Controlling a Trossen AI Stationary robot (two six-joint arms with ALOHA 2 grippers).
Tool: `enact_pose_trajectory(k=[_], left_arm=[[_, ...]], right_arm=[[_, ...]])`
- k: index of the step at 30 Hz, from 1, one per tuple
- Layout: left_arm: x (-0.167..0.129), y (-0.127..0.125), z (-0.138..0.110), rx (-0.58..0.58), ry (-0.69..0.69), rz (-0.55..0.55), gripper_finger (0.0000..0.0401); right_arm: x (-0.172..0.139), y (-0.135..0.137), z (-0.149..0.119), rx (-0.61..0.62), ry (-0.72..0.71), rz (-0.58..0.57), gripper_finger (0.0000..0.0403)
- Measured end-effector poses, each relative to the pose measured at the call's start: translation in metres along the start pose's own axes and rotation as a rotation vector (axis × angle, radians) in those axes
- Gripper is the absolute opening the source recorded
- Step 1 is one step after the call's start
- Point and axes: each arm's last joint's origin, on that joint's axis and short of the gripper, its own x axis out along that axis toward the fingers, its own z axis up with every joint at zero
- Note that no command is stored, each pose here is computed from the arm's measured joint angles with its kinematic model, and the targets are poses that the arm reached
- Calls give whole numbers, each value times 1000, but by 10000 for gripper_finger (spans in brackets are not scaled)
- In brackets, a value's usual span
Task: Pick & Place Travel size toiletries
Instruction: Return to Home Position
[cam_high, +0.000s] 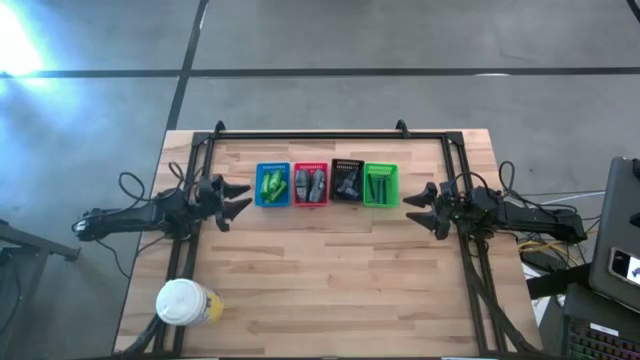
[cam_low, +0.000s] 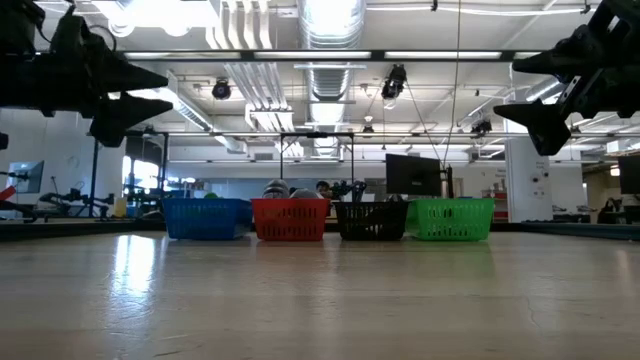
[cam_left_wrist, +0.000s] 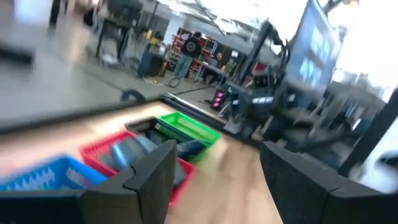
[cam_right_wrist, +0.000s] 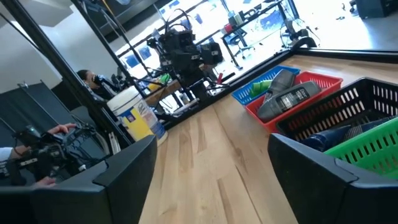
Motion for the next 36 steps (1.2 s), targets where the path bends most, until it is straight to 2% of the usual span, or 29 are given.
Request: enact_pose_trajectory(k=[3, 8, 11, 16, 18, 21, 24, 27, 33, 36], left_arm=[[0, 0, 0, 164, -4, 7, 237], [0, 0, 0, 340, -3, 11, 237], [0, 0, 0, 336, -1, 5, 237], [0, -3, -2, 168, 45, -100, 237], [0, -3, -3, 217, 56, -111, 237], [0, -3, -4, 398, 48, -117, 237], [0, -2, -4, 440, 50, -121, 237], [0, -3, -4, 352, 60, -127, 237], [0, -2, -4, -61, 74, -95, 237], [0, -2, -3, -197, 77, -91, 237]], right_arm=[[0, 0, 0, 0, 4, -2, 296], [1, 0, -1, 0, 10, -6, 282], [1, 0, -1, 0, 9, -6, 273], [1, 0, -1, 0, 9, -6, 260], [1, 0, -1, 0, 10, -5, 255], [1, 0, -1, 0, 9, -6, 249], [1, 0, -1, 0, 10, -6, 246], [1, 0, -1, 0, 9, -6, 245], [1, 0, -1, 0, 9, -6, 257], [1, 0, -1, 0, 9, -6, 266]])
